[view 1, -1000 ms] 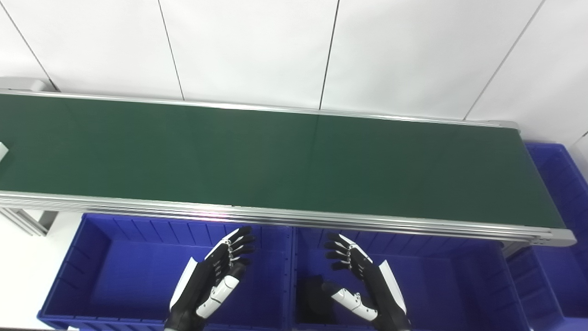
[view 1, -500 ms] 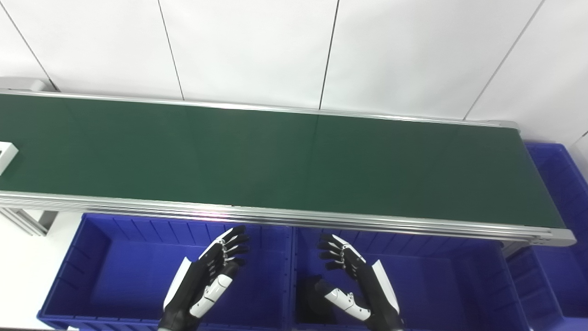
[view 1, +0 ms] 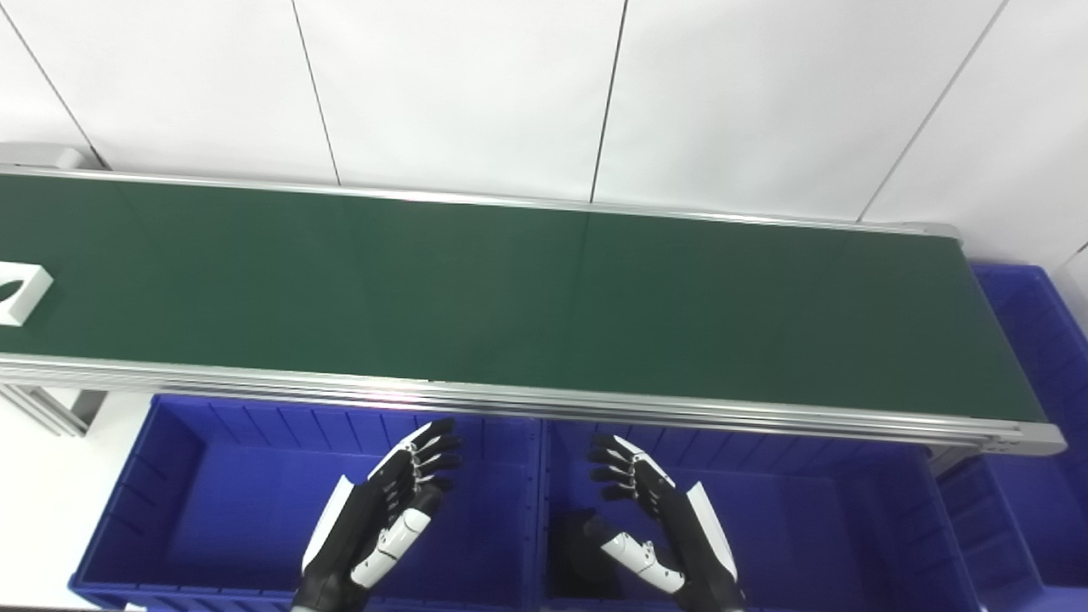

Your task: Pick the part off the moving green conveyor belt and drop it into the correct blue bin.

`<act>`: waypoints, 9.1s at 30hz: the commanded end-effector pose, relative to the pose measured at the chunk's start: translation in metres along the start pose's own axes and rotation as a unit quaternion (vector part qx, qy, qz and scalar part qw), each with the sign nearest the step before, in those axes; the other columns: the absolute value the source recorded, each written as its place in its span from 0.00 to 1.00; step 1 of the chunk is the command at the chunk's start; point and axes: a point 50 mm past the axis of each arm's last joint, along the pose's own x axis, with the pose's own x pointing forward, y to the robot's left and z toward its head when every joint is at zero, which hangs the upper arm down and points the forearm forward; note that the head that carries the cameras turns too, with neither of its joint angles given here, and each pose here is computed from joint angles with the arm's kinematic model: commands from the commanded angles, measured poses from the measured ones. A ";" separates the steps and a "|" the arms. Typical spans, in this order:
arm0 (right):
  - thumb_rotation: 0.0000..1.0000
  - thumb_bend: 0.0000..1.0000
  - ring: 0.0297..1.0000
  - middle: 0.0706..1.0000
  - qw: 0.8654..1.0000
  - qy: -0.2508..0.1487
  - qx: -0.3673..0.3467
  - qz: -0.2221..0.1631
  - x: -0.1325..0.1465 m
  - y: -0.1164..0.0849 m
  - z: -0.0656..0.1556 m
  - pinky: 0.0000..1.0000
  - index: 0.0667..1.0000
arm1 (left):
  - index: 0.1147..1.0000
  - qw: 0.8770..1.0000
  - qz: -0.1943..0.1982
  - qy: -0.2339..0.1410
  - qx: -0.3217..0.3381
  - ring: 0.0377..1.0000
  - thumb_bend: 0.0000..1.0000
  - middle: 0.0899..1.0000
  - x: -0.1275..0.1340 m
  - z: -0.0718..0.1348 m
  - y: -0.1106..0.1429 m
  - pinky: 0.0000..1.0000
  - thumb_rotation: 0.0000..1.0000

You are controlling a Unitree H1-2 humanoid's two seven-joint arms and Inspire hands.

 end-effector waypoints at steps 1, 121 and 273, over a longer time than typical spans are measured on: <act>0.72 0.73 0.76 0.79 0.999 -0.035 0.001 -0.008 0.004 -0.004 0.011 0.69 0.84 | 0.87 1.000 0.000 -0.030 -0.003 0.79 0.66 0.83 0.002 0.010 -0.003 0.73 0.81; 0.62 0.55 0.76 0.80 1.000 -0.019 0.008 -0.001 0.016 -0.025 -0.042 0.68 0.88 | 0.66 0.951 -0.100 -0.086 0.278 0.70 0.93 0.70 0.058 0.149 0.082 0.61 0.16; 0.63 0.57 0.76 0.79 0.999 -0.032 0.015 -0.001 0.014 -0.017 -0.036 0.67 0.87 | 0.43 0.747 -0.008 -0.069 0.661 0.47 0.52 0.41 0.166 0.188 0.176 0.60 0.00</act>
